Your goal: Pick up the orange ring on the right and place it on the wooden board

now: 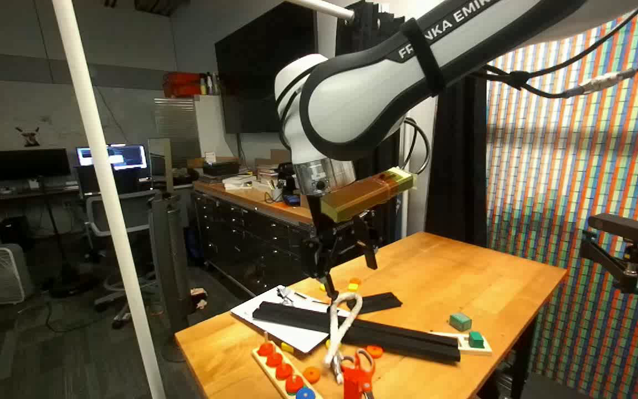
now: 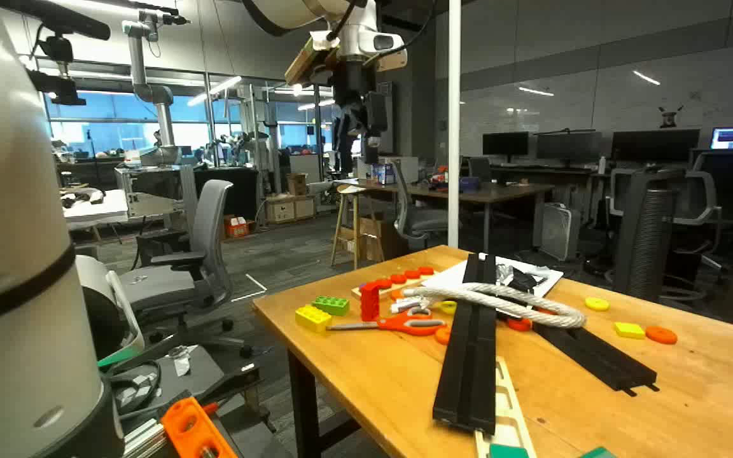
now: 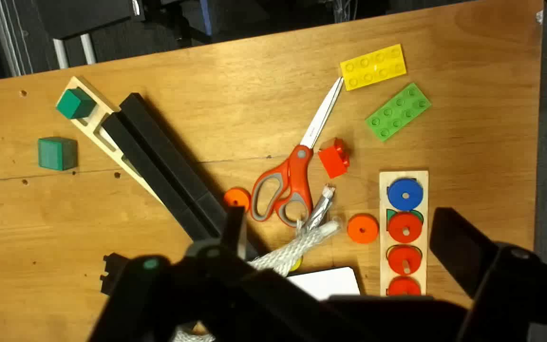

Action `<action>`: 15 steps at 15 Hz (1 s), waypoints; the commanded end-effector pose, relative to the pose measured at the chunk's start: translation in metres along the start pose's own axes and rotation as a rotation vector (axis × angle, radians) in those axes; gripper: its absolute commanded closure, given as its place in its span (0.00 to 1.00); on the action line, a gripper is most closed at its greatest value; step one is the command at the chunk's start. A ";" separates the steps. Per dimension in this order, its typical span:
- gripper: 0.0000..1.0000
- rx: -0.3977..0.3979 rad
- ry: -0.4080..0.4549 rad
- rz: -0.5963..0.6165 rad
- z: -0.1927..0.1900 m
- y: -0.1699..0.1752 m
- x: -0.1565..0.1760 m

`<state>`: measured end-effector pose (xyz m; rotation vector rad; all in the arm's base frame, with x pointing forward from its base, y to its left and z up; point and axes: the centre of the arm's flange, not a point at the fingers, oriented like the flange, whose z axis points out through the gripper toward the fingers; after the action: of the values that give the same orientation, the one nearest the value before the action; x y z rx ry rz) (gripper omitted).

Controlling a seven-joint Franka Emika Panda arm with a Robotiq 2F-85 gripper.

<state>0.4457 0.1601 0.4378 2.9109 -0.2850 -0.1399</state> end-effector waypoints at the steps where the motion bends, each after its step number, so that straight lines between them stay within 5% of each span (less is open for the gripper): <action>1: 0.00 0.002 0.004 0.000 -0.002 0.000 0.000; 9: 0.00 -0.035 0.044 0.038 0.009 0.011 0.009; 12: 0.00 -0.062 0.182 0.176 0.027 0.037 0.031; 15: 0.00 0.002 0.265 0.298 0.050 0.079 0.067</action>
<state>0.4714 0.1017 0.4167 2.8140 -0.5093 0.1459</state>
